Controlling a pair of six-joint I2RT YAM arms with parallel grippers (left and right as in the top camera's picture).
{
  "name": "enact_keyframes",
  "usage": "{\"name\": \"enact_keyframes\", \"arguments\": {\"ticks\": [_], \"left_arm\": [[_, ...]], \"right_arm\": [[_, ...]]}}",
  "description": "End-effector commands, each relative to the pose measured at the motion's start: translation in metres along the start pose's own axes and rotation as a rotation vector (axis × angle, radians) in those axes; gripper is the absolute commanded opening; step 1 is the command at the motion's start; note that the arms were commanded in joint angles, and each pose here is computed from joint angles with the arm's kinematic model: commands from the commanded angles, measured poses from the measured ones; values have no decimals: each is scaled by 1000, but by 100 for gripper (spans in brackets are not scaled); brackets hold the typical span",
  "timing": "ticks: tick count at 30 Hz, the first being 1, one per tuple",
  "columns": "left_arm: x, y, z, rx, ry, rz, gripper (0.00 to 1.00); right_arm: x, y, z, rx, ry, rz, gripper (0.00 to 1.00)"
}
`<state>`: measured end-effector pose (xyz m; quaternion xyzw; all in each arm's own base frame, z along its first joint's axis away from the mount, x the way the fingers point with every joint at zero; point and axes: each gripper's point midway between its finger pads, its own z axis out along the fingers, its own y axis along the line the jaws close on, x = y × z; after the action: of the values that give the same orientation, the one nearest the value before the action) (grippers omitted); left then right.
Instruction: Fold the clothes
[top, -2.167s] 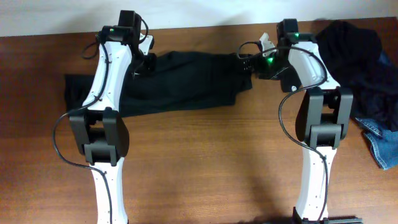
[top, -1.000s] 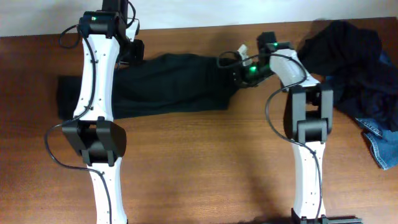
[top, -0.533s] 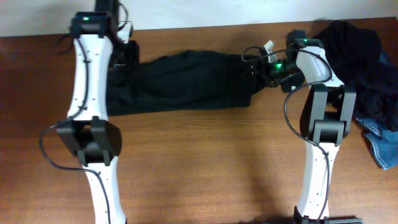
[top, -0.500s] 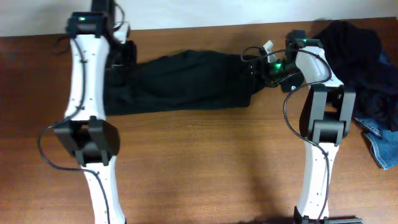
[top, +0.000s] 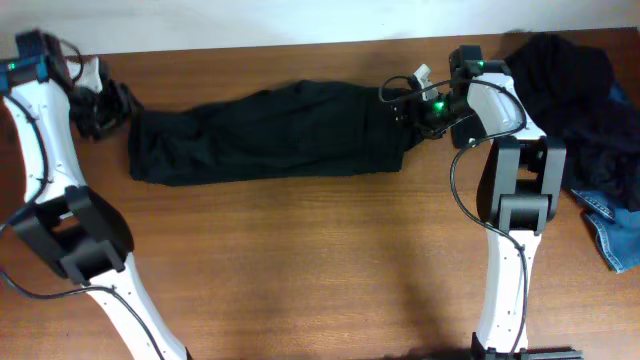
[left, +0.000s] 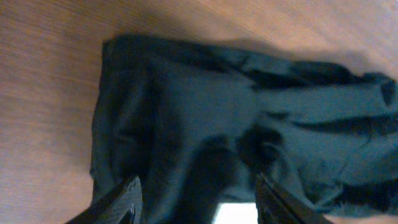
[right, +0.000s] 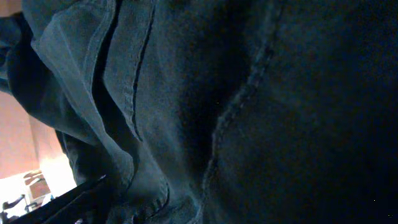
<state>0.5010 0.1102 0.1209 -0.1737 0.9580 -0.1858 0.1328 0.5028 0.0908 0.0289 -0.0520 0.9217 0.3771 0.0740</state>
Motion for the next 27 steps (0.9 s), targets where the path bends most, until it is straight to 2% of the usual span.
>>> {"name": "enact_keyframes", "arguments": {"ticks": [1,9,12,15,19,27], "left_arm": [[17,7,24,114,51,-64,58],[27,32,66,225,30,-104,58],[22,37,62,242,8,-111,58],[13,27,44,331,-30,-101,57],[4,24,17,325,-88,-78,57],[2,49,13,224,-107,-99,57]], "right_arm": [[12,-3,15,51,56,-14,92],[17,-8,14,79,77,-7,92],[18,-8,14,80,79,-5,95],[17,-8,14,79,78,-7,96],[23,-11,13,100,101,10,96],[29,-15,12,130,123,23,97]]}}
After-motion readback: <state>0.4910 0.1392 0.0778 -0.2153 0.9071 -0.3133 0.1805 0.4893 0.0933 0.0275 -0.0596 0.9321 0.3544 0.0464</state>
